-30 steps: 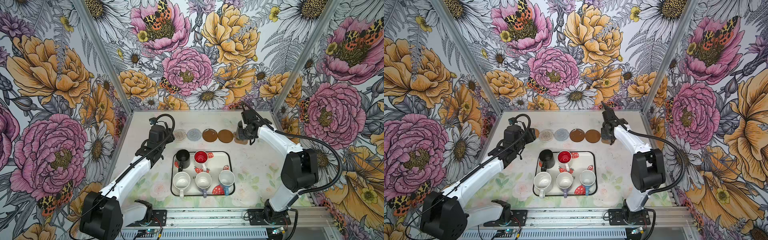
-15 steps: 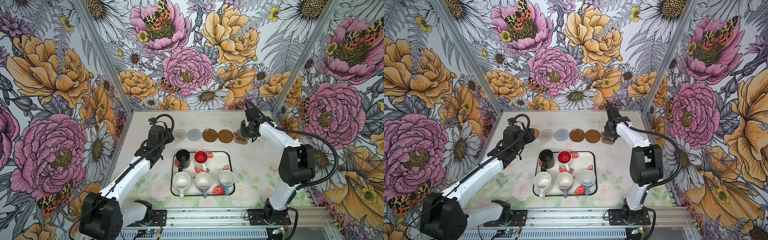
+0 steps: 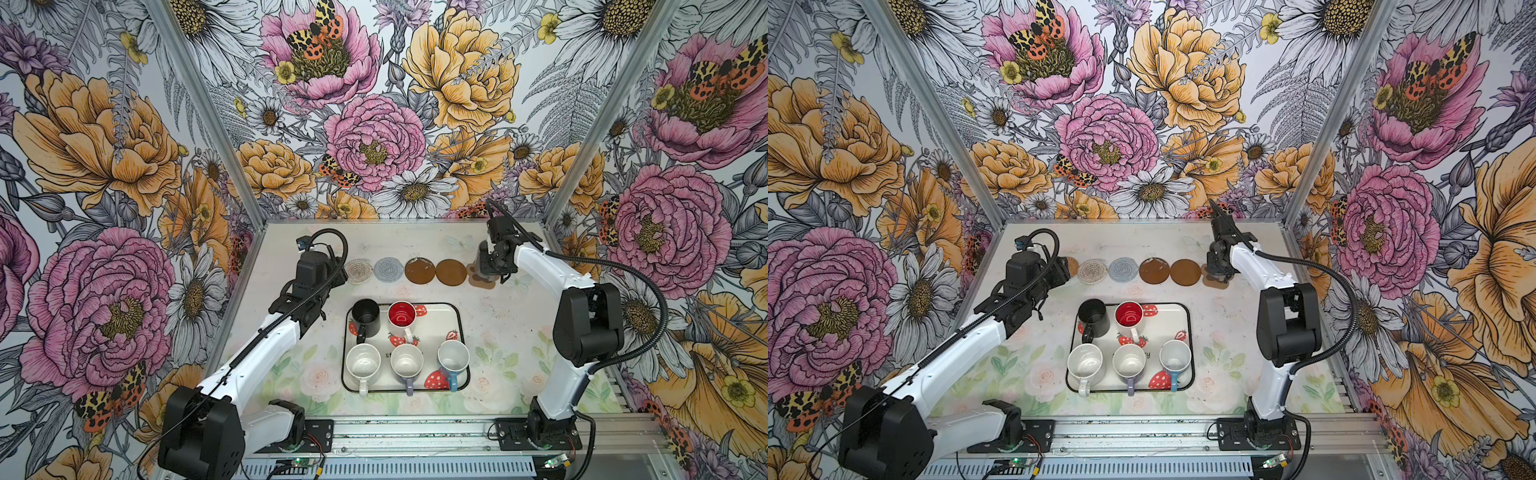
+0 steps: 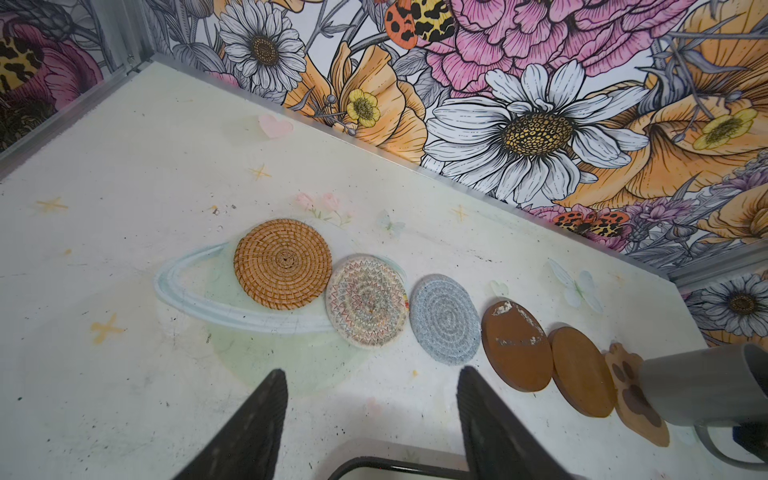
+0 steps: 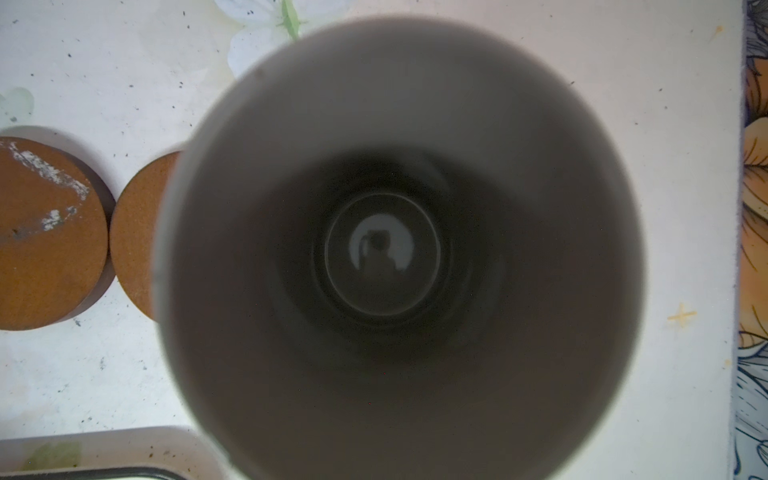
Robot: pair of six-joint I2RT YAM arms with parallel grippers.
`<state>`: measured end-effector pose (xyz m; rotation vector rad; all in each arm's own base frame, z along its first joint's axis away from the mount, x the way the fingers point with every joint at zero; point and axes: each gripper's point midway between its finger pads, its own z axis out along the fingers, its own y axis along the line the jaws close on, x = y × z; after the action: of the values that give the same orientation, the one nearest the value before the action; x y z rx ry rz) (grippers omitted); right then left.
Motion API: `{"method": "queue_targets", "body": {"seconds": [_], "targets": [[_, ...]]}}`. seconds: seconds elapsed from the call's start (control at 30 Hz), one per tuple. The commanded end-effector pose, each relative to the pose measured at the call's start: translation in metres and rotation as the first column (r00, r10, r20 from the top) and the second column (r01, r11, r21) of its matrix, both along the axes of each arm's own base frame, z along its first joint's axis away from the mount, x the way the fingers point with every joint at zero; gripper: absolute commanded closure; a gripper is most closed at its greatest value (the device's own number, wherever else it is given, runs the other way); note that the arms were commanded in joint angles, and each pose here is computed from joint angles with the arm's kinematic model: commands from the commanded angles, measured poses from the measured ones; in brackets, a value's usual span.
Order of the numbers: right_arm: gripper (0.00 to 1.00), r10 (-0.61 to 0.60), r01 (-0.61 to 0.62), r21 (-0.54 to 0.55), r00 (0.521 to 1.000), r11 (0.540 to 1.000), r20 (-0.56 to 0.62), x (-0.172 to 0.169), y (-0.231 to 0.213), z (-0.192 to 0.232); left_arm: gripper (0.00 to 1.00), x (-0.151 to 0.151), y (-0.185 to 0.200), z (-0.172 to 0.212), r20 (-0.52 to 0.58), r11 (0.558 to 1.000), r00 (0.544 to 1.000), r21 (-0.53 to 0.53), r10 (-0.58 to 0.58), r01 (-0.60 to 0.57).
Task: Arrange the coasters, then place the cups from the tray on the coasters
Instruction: 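Lower the grey mug onto the paw-shaped coaster and open the right gripper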
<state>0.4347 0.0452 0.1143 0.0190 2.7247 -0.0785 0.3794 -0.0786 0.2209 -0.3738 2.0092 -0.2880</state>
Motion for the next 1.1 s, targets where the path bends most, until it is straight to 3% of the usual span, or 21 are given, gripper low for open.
{"method": "queue_targets", "body": {"seconds": [0.0, 1.07], "targets": [[1.00, -0.002, 0.001, 0.009, 0.991, 1.000, 0.133, 0.031, 0.002, 0.028, 0.34, -0.002, 0.006, 0.002, 0.013, 1.000, 1.000, -0.008, 0.016, -0.016], [1.00, -0.011, 0.011, 0.006, 0.994, 1.000, 0.108, 0.035, 0.001, 0.011, 0.34, -0.003, 0.009, 0.001, 0.009, 1.000, 1.000, -0.009, 0.022, -0.022]]}}
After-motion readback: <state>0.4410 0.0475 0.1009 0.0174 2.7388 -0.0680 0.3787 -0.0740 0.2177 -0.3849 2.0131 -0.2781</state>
